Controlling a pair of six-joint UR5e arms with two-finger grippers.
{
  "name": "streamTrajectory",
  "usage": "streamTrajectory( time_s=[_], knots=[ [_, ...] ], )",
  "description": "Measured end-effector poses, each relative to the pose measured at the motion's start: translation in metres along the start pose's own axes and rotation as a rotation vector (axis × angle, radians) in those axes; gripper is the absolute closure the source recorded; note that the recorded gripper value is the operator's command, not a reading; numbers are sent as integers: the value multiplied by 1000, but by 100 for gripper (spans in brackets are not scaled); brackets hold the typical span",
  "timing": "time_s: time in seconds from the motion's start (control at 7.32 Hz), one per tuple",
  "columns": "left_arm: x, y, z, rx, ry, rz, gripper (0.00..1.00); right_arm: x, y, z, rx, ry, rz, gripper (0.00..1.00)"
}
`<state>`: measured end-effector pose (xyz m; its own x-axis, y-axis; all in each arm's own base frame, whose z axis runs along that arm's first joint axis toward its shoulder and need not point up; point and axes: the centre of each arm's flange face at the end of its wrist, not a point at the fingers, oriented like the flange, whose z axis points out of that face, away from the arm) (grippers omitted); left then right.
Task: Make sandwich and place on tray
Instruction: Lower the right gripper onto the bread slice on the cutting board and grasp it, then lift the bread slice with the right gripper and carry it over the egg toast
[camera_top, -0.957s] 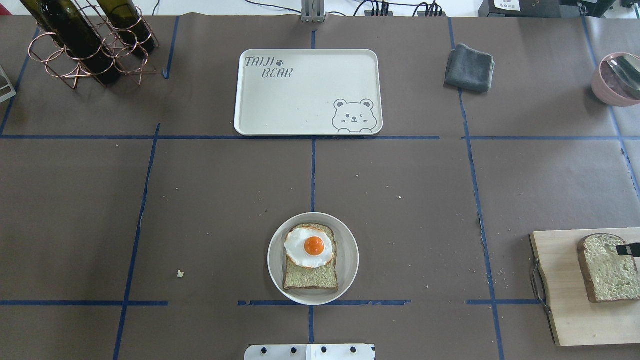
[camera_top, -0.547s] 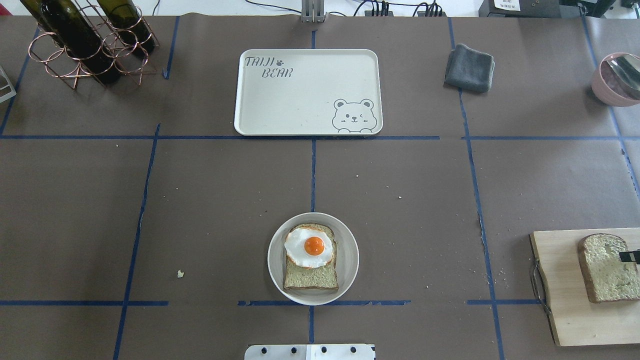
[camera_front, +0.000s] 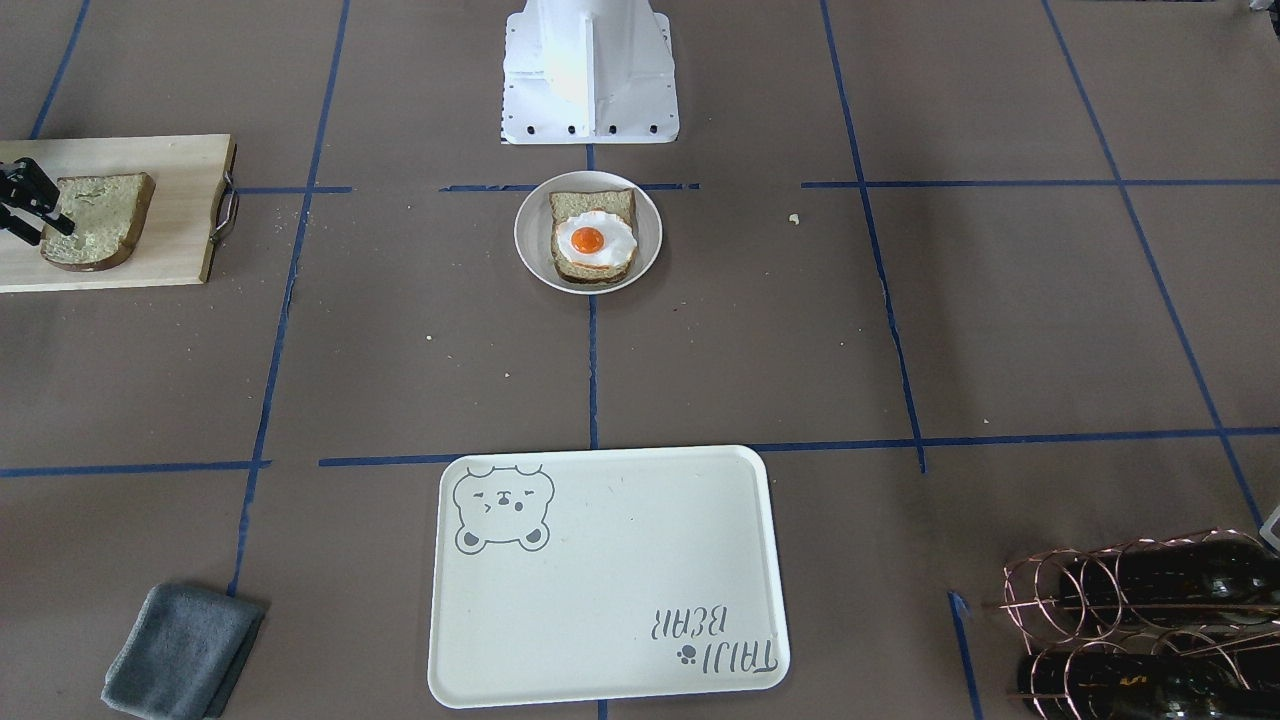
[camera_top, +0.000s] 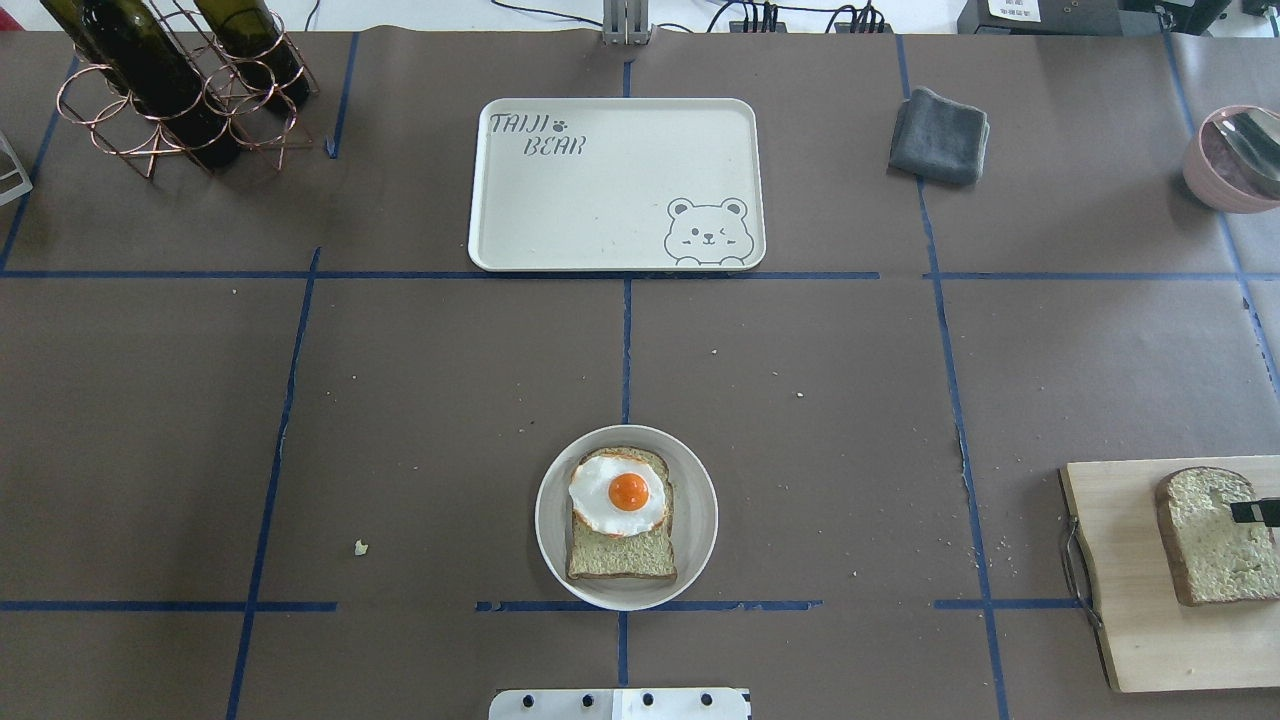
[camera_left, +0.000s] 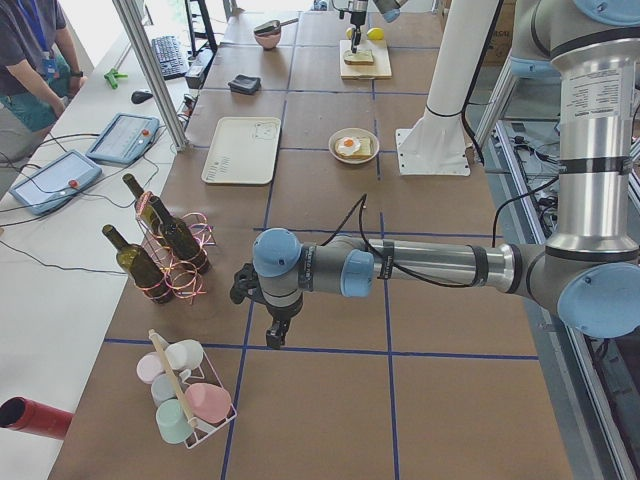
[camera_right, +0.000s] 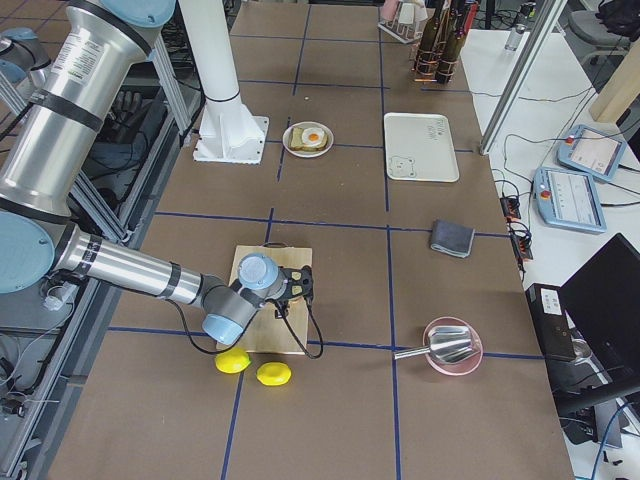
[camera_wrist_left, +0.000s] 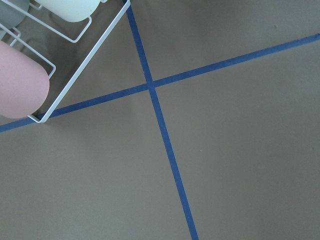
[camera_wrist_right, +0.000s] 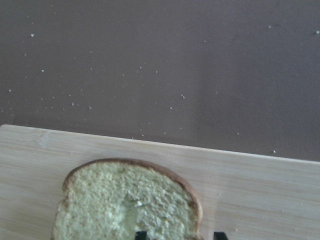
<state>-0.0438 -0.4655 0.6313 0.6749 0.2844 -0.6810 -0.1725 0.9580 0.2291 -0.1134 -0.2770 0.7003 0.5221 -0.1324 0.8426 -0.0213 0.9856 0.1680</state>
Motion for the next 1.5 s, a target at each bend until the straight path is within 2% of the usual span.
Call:
streamTrajectory(
  time_s=[0.55, 0.82, 0.96, 1.23, 1.5],
  knots=[
    [0, 0, 0, 0, 0, 0, 0, -5, -1, 0, -2, -16, -22, 100],
    [0, 0, 0, 0, 0, 0, 0, -10, 1, -4, 1, -58, -52, 100],
    [0, 0, 0, 0, 0, 0, 0, -17, 2, -6, -10, -101, -74, 100],
    [0, 0, 0, 0, 0, 0, 0, -39, -11, -22, -22, -223, -114, 100],
    [0, 1, 1, -1, 1, -2, 0, -84, -44, -38, -5, -321, -135, 100]
  ],
)
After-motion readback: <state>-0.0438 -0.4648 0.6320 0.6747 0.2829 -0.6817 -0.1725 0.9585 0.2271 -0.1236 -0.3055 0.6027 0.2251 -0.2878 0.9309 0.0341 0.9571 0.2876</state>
